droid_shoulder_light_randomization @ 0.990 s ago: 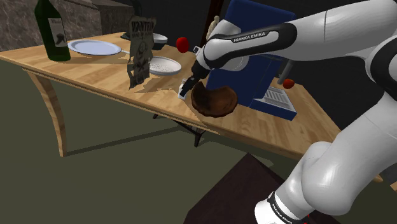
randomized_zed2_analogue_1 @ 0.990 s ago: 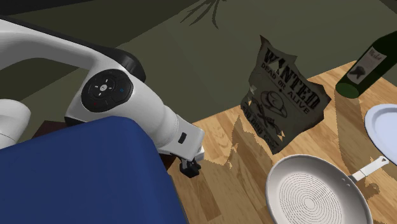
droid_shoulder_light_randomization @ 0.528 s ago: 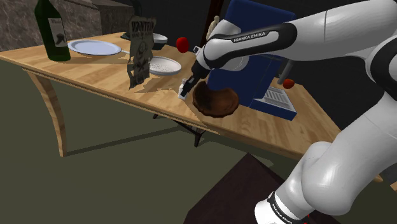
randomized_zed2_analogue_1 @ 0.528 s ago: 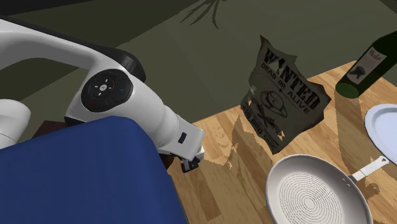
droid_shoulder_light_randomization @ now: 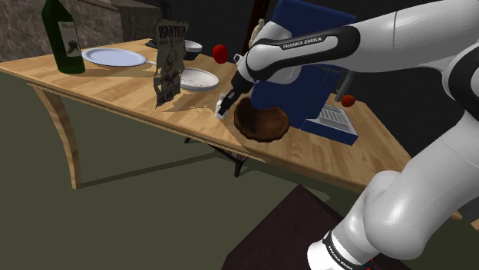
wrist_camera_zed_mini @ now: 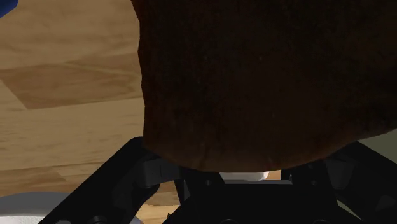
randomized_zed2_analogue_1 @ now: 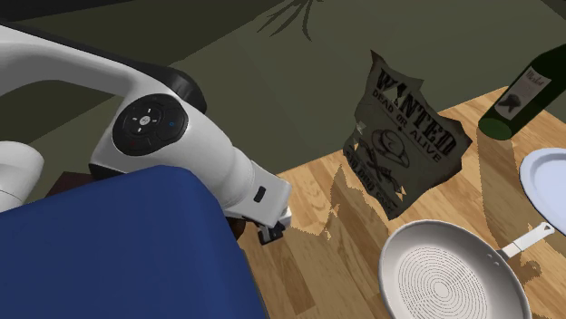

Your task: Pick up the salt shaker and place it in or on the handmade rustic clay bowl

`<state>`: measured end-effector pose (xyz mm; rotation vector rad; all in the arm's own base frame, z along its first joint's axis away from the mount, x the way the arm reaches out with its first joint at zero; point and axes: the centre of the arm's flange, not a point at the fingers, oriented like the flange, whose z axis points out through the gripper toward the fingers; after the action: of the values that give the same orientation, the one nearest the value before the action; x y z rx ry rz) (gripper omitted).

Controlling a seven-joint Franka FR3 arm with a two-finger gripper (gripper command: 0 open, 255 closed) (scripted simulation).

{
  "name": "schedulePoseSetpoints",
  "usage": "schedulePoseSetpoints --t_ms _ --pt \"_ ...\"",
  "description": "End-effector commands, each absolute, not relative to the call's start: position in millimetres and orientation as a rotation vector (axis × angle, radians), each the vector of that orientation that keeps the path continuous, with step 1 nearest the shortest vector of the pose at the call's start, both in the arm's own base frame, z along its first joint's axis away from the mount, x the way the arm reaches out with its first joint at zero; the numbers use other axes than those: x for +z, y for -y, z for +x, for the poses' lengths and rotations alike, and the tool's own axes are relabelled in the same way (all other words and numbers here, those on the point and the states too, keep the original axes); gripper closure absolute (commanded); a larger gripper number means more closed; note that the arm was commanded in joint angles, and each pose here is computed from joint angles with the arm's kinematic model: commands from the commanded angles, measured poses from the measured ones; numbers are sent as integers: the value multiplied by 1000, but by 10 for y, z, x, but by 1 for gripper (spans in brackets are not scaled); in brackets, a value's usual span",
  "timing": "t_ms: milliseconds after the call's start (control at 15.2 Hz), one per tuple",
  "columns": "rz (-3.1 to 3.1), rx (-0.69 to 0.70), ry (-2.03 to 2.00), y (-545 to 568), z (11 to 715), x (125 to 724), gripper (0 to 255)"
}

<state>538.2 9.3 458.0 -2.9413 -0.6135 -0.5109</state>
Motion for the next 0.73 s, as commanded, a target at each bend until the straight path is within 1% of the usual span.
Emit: schedulePoseSetpoints --t_ms 0,660 --pt "-2941 -510 614 -92 5382 4678 255" --pt "-2941 -510 614 -92 5382 5206 255"
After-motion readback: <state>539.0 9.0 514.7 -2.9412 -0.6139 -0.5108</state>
